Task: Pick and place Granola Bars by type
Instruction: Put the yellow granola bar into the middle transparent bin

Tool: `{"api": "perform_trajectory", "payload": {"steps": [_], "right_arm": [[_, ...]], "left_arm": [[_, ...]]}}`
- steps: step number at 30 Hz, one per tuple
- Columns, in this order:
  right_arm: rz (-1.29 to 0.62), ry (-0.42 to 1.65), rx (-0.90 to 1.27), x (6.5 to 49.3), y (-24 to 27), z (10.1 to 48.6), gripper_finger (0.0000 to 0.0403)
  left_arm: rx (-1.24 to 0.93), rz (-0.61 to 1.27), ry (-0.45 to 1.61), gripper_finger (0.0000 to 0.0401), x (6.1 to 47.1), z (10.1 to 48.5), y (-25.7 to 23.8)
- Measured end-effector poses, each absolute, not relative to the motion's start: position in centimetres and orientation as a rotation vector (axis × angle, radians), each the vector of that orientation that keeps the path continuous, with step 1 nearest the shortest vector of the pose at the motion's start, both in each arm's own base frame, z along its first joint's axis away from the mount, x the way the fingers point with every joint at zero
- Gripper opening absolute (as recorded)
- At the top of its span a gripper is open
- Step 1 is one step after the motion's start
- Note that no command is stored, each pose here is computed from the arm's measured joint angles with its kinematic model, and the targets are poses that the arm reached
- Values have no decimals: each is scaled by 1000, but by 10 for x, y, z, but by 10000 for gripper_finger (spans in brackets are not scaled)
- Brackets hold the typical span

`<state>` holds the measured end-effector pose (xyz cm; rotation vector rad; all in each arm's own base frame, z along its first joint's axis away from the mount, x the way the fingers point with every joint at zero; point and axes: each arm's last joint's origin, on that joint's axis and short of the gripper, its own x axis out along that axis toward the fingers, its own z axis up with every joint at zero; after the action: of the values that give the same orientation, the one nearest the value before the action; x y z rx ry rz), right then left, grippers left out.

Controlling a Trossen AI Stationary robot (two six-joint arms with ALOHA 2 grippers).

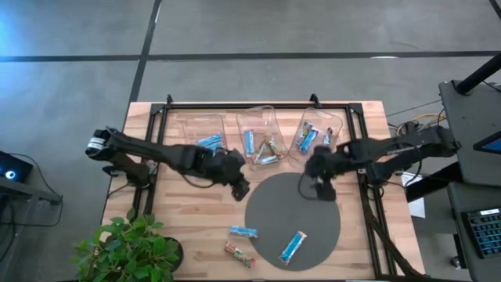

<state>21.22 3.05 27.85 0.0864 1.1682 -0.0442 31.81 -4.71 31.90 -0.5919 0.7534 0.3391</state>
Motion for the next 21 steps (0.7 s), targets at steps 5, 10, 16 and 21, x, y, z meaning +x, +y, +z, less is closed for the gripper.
{"api": "perform_trajectory", "payload": {"steps": [5, 10, 16, 21], "right_arm": [[236, 1257, -89, 218, 69, 249, 244], [427, 1265, -277, 227, 113, 223, 246], [504, 1298, -408, 236, 158, 196, 261], [485, 1296, -409, 250, 181, 186, 283]], "left_arm": [[-628, 280, 771, 172, 299, 321, -73], [-623, 304, 740, 172, 288, 321, -91], [-593, 301, 720, 172, 282, 322, -105], [-590, 289, 734, 172, 278, 319, -114]]}}
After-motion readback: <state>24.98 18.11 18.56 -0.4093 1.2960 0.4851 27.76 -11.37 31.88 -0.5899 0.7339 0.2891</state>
